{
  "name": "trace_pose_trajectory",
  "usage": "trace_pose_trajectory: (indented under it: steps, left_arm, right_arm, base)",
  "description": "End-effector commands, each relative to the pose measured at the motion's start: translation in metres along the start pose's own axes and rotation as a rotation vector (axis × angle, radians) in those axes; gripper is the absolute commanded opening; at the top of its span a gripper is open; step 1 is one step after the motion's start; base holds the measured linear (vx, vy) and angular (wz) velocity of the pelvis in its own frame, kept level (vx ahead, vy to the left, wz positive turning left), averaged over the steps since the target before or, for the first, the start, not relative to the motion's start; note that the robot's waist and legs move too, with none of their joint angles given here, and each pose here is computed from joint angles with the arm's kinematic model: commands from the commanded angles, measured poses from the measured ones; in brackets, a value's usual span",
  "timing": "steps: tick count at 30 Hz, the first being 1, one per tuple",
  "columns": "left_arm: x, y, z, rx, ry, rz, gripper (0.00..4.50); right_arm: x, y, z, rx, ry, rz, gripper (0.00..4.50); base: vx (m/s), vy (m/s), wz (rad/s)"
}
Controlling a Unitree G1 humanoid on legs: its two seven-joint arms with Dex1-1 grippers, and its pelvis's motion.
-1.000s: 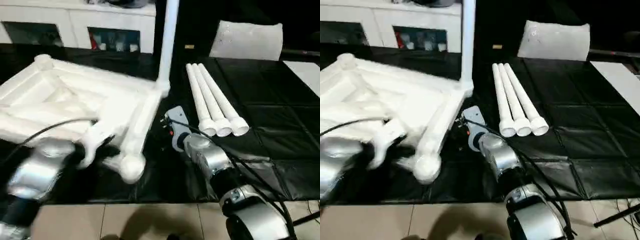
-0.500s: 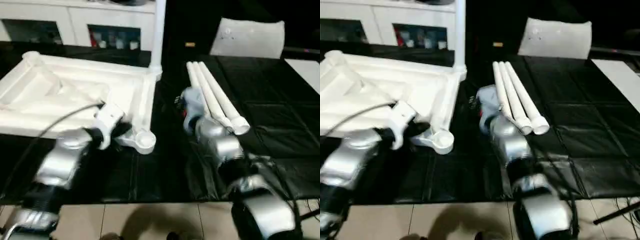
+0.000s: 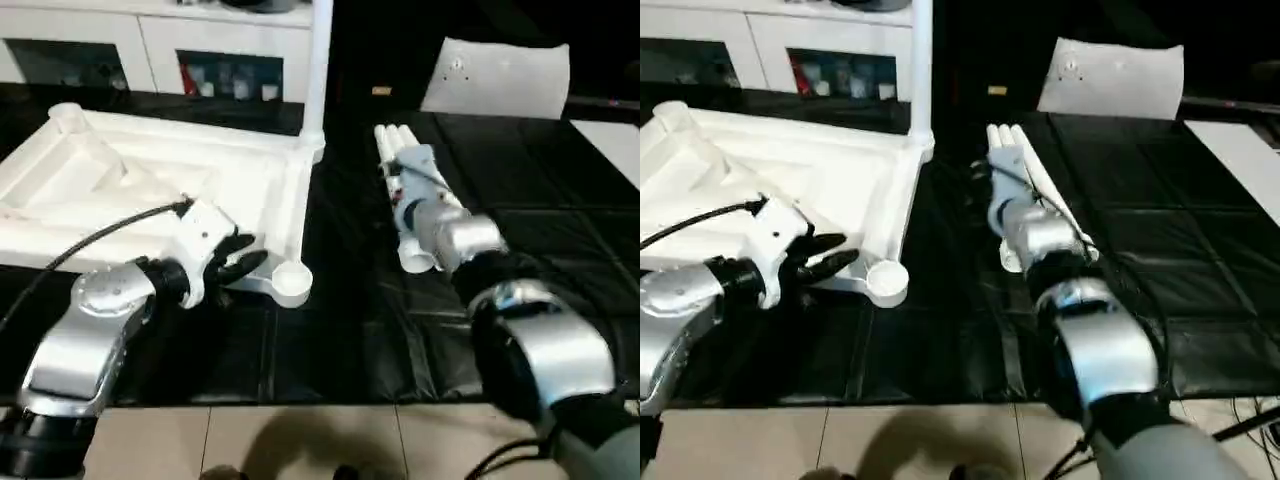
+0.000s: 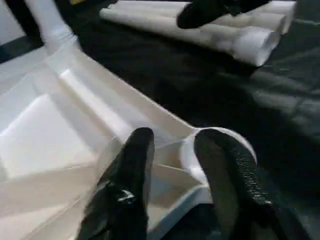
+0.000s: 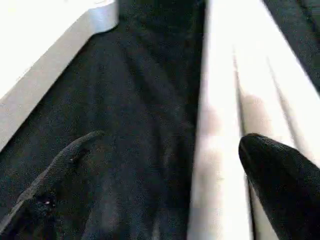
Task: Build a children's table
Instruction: Pick table leg
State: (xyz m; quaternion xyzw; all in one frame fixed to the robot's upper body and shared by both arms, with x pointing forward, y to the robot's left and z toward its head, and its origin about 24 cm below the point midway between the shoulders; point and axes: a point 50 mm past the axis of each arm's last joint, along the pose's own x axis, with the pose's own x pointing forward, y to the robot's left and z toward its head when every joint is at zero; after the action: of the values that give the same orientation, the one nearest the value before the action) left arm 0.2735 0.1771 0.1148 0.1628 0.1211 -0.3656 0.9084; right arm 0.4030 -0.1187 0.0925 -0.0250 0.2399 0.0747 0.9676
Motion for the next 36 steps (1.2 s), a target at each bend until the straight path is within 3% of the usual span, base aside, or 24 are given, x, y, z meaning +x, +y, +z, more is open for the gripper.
trace_pose_trajectory:
  steps: [1,10,20,34,36]
  left_arm:
    - [-0.002,-0.002,0.004,0.004,0.0,-0.01,2.06]
    - [-0.006,-0.007,0.006,0.04,0.035,-0.01,2.78]
    - [-0.015,-0.012,0.003,0.037,0.075,-0.021,2.78]
    - [-0.021,-0.019,0.001,0.024,0.094,-0.045,2.78]
    - [-0.021,-0.02,0.001,0.023,0.095,-0.049,2.84]
  right_arm:
    - [0.0,-0.006,-0.001,0.038,0.021,-0.013,4.5]
    - [0.002,-0.004,-0.009,0.097,0.056,-0.015,4.5]
    - [0.003,-0.001,-0.028,0.089,0.138,-0.029,4.5]
    - [0.001,0.007,-0.053,0.169,0.317,0.045,4.5]
    - [0.0,0.008,-0.054,0.173,0.321,0.05,4.33]
  base:
    - [0.0,0.0,0.0]
    - [0.0,0.0,0.0]
    - [0.0,0.0,0.0]
    - [0.0,0.0,0.0]
    - [0.0,0.0,0.0]
